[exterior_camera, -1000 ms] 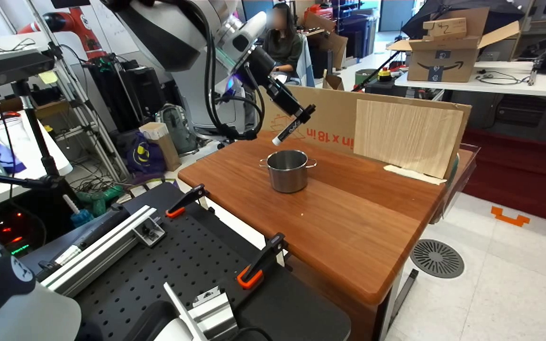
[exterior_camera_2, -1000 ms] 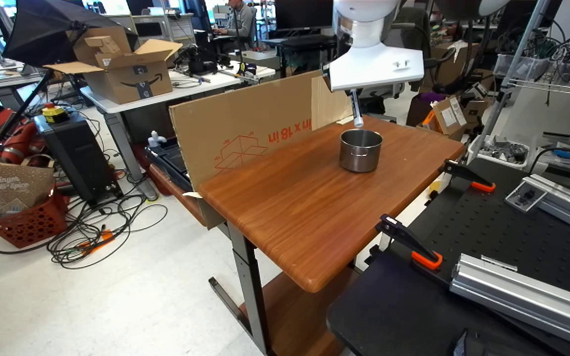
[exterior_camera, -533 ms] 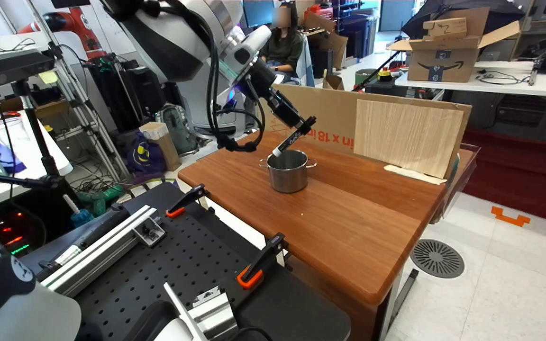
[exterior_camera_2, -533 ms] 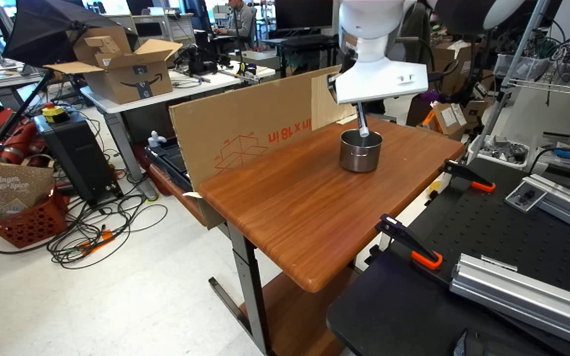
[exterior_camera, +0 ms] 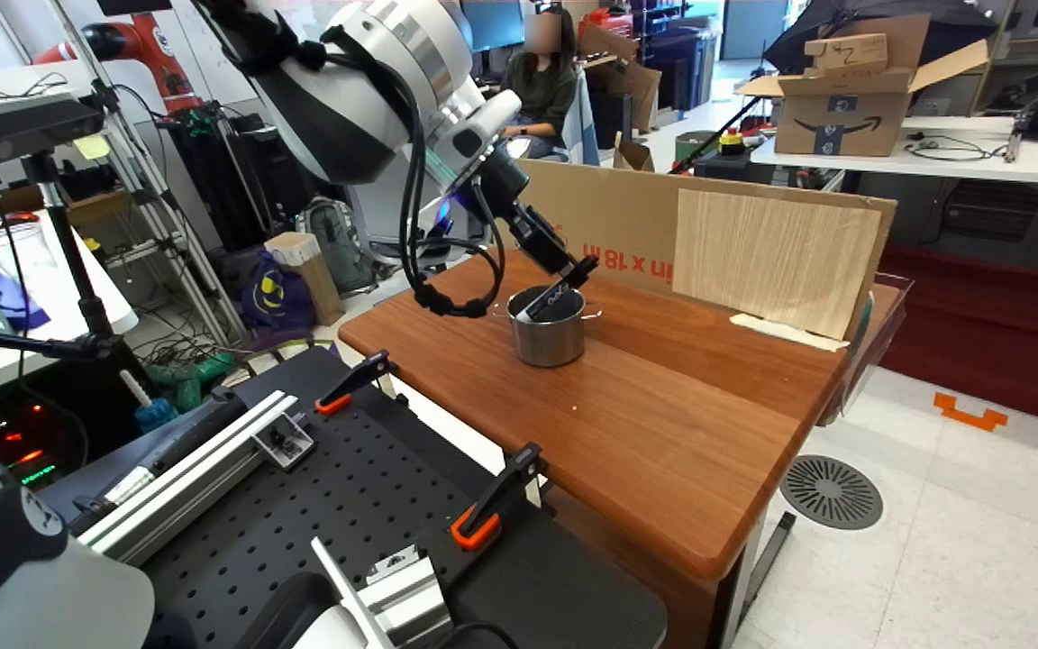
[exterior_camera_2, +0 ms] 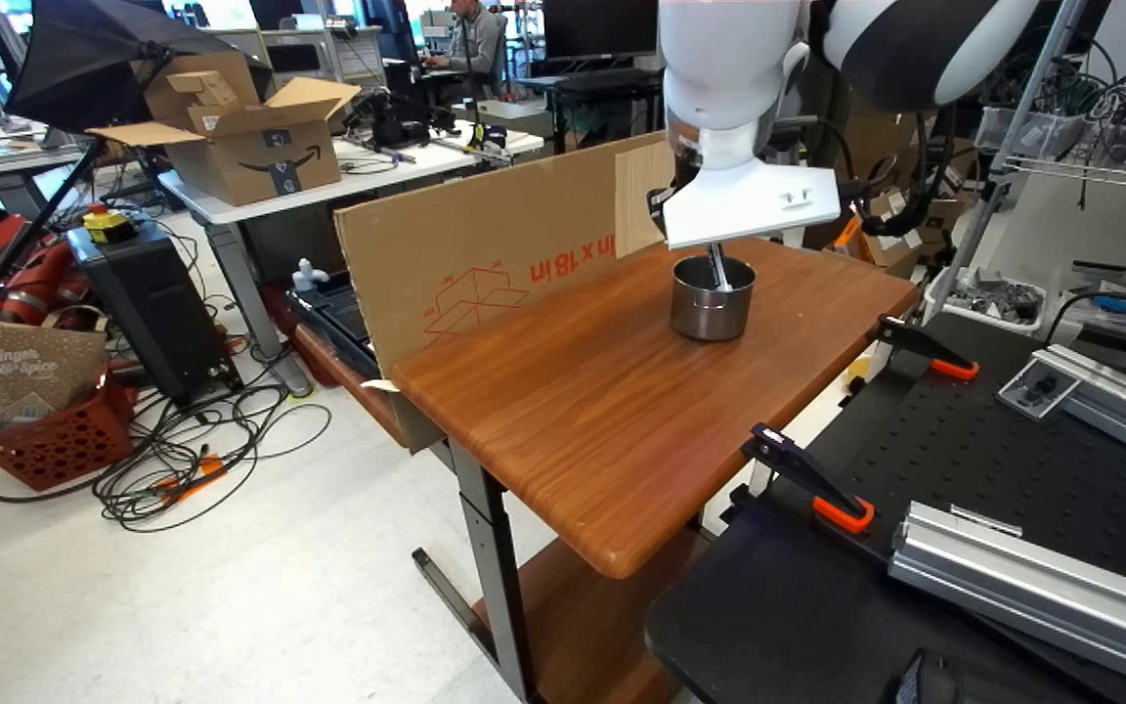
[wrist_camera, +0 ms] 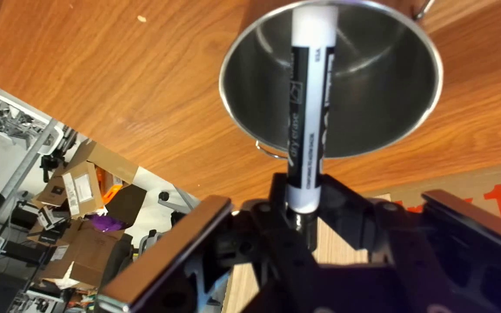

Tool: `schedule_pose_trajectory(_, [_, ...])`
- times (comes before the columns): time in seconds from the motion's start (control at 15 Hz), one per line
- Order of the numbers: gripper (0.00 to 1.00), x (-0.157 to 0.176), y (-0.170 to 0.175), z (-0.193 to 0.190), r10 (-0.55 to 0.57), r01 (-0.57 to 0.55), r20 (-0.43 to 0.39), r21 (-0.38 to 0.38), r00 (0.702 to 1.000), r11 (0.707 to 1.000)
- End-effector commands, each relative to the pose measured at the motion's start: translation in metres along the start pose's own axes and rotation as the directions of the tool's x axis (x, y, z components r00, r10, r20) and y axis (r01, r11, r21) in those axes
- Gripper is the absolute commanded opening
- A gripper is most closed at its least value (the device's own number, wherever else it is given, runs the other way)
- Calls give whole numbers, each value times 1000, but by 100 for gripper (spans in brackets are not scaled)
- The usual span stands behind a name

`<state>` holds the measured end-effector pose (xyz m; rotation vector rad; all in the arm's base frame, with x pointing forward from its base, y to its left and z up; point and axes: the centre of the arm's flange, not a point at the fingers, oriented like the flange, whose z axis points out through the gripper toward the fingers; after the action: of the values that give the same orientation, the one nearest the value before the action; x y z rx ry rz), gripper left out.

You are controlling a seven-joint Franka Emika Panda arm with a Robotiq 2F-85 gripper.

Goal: Pick up the marker and put it in the bowl

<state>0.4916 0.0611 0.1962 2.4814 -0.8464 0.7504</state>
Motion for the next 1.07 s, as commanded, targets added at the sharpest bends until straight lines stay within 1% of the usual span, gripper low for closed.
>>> schedule_pose_trajectory(0.0, [6, -4, -9, 12, -8, 8, -13, -14, 1000, 1000])
schedule_pose_trajectory(0.13, [6, -6, -12, 15, -12, 11, -11, -19, 1000, 1000])
schedule_pose_trajectory(0.2, [39, -6, -13, 17, -11, 10, -8, -20, 1000, 1000])
schedule_pose_trajectory(0.27, [50, -5, -14, 17, -9, 9, -7, -19, 1000, 1000])
schedule_pose_trajectory(0.4, [62, -4, -15, 17, -10, 9, -4, -18, 1000, 1000])
schedule_pose_trajectory(0.73, [99, -2, -15, 16, -8, 8, -1, -24, 1000, 1000])
schedule_pose_trajectory(1.0, [100, 0, -16, 11, -6, 6, -2, -14, 1000, 1000])
